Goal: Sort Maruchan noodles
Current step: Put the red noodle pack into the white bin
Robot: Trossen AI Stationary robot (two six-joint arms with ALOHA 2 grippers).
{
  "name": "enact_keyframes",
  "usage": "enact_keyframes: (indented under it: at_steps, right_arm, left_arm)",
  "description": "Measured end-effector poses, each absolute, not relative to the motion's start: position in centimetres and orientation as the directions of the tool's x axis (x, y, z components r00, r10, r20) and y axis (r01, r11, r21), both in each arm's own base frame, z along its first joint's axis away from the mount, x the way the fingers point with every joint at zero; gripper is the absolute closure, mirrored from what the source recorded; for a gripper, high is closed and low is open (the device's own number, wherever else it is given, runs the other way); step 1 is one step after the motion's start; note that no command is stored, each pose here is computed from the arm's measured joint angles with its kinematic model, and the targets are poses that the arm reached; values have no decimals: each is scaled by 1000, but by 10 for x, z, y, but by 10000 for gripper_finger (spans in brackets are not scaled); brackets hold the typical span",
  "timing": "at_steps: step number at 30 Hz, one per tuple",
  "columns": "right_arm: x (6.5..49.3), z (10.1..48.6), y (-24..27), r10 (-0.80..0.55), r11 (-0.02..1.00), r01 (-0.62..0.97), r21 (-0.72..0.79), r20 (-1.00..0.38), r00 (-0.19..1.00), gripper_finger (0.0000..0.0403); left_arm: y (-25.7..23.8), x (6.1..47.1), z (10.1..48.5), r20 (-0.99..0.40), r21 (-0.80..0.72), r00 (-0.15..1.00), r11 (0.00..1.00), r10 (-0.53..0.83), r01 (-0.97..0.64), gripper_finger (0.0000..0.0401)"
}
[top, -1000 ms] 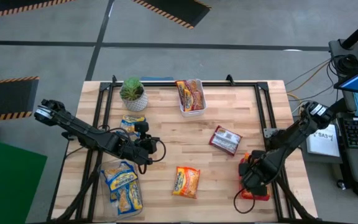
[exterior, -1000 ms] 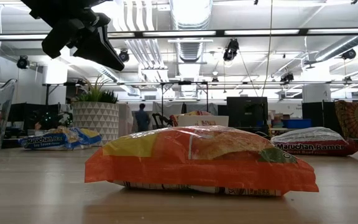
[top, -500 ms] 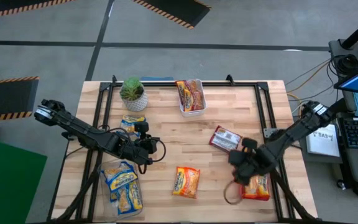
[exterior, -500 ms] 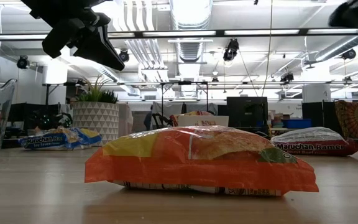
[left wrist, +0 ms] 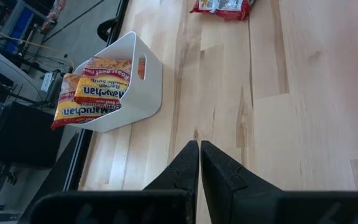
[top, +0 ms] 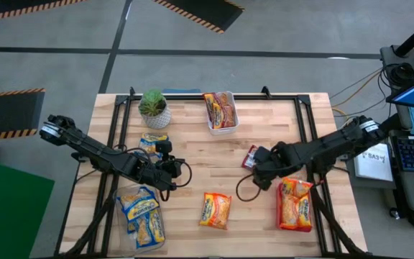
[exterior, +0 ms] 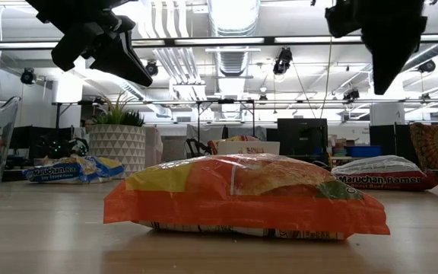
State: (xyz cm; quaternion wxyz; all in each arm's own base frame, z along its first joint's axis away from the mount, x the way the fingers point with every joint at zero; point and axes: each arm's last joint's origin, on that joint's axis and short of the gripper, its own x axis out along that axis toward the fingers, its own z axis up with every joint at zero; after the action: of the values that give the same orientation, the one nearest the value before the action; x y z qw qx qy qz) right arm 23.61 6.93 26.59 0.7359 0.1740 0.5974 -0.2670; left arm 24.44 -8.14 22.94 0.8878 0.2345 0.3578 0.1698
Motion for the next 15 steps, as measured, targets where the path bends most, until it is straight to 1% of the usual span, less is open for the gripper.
enact_keyframes:
  at_steps: [2, 4, 6, 10, 13, 15]
  right_arm:
    - [238, 266, 68, -181, 776, 629, -45, -971, 154, 382]
    - [239, 266, 68, -173, 762, 647, -29, -972, 160, 360]
    - [238, 266, 69, -164, 739, 674, -15, -974, 158, 329]
    - [239, 266, 69, -161, 635, 772, 21, -974, 158, 253]
    - [239, 266, 68, -167, 642, 767, 15, -973, 158, 203]
    - [239, 266, 66, -172, 652, 758, 6, -973, 156, 179]
  left_arm:
    - [-81, 244, 229, -556, 538, 686, 832, 469, -133, 401]
    - [-81, 244, 229, -556, 538, 686, 832, 469, -133, 401]
    - [-81, 244, 229, -556, 538, 686, 832, 469, -134, 401]
    - [-81, 244, 229, -556, 538, 686, 832, 469, -134, 401]
    - [-81, 244, 229, -556, 538, 686, 832, 469, -134, 401]
    - [-81, 244, 229, -556, 538, 686, 832, 469, -134, 401]
